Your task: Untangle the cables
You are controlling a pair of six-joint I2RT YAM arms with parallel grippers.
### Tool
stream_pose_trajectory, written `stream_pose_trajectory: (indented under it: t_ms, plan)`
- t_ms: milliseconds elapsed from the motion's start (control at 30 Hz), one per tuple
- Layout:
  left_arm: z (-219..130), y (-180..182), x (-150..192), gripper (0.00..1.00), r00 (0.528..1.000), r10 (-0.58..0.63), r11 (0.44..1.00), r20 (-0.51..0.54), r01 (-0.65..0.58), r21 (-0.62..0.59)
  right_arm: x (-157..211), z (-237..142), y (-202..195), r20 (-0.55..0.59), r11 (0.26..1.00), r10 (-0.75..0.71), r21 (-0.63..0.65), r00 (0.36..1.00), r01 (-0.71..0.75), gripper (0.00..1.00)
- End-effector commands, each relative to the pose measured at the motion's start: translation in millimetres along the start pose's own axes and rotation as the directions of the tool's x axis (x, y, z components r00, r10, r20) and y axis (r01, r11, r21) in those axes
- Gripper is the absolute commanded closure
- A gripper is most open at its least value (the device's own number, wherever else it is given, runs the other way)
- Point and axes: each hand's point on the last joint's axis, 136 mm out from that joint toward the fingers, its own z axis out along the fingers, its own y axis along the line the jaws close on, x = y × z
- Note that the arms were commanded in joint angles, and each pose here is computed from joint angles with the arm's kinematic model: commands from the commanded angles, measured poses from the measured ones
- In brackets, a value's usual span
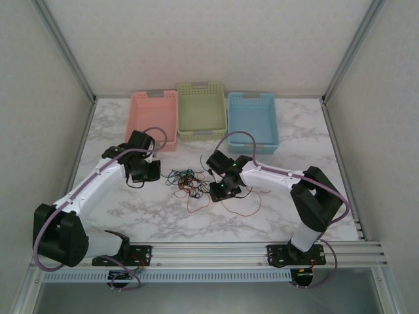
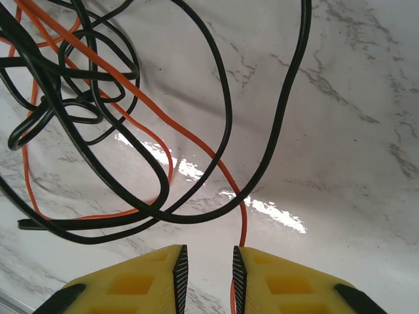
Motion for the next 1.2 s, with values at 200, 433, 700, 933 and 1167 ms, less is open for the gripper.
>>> stream_pose_trajectory:
  t_ms: [200, 433, 700, 933, 1167]
  plan:
    - [-7.6, -0.6, -6.2, 1.00, 0.999, 0.021, 1.000, 0.028, -0.021, -0.007, 7.7, -7.5, -5.5, 0.034, 0.999, 0.003, 0.035, 0.999, -0.005, 0.71]
    - [-7.6, -0.7, -6.3, 1.00, 0.999, 0.022, 1.000, 0.028, -0.022, -0.007, 4.8, -24.4, -3.9, 0.089, 1.000, -0.011, 0.029, 0.996, 0.008, 0.69]
    - [-6.8, -0.6, -6.2, 1.00, 0.999, 0.021, 1.000, 0.025, -0.021, -0.008, 3.5, -21.5, -12.7, 0.074, 0.995, -0.014, 0.096, 0.997, 0.007, 0.68]
    - [-6.2, -0.4, -5.5, 1.00, 1.000, 0.022, 1.000, 0.021, -0.021, -0.008, 2.9, -4.5, -22.1, 0.007, 0.985, -0.007, 0.175, 1.000, 0.005, 0.70]
    - [-5.8, -0.2, -5.6, 1.00, 1.000, 0.020, 1.000, 0.020, -0.020, -0.008, 1.6, 0.2, -15.9, 0.006, 0.986, -0.033, 0.166, 0.999, 0.031, 0.79]
